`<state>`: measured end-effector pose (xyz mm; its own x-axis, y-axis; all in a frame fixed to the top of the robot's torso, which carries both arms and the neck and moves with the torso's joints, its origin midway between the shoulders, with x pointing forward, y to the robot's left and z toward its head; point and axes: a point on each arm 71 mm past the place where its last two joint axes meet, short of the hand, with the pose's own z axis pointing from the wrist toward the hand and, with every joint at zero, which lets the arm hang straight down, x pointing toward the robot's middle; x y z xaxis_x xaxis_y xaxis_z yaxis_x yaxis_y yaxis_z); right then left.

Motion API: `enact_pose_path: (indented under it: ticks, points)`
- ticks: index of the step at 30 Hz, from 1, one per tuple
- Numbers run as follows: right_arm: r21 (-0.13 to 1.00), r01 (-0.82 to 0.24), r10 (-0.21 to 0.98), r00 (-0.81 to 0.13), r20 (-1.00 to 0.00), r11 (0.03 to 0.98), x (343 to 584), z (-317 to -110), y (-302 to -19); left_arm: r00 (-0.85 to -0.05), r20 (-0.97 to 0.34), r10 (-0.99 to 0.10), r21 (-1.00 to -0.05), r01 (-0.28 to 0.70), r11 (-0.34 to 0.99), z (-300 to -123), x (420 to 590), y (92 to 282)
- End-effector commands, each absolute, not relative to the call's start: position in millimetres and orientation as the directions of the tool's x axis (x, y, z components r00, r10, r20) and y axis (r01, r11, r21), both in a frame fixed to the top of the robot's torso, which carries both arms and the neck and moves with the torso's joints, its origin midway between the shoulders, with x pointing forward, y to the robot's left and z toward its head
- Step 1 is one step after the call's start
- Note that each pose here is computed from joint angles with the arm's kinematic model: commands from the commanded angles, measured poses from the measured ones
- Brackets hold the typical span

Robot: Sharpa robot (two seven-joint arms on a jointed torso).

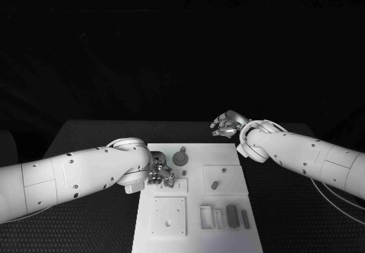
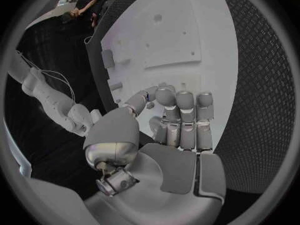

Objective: Assemble the parts on the task board

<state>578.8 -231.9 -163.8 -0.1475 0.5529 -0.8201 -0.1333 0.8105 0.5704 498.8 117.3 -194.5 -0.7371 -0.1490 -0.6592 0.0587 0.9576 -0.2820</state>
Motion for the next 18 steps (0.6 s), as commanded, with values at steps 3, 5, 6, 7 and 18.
enact_pose_path:
  ticks: [3,5,6,7,18]
  points:
    - [0.570,-0.143,0.549,-0.162,-0.820,0.809,578.4,-164.4,-230.0,-0.729,-0.669,-0.148,-0.289,0.071,0.955,-192.9,499.1,115.0]
    - [0.570,-0.142,0.549,-0.162,-0.820,0.809,578.3,-164.4,-230.2,-0.729,-0.668,-0.148,-0.288,0.071,0.955,-193.0,499.0,115.1]
    - [0.570,-0.142,0.549,-0.162,-0.820,0.809,578.3,-164.4,-230.3,-0.730,-0.668,-0.146,-0.288,0.072,0.955,-193.0,499.0,115.1]
    - [0.570,-0.142,0.549,-0.162,-0.820,0.809,578.3,-164.4,-230.2,-0.732,-0.666,-0.144,-0.286,0.073,0.955,-193.2,498.9,115.1]
    - [0.570,-0.143,0.549,-0.165,-0.820,0.809,577.8,-164.4,-229.7,-0.738,-0.662,-0.128,-0.275,0.081,0.958,-194.1,498.7,113.4]
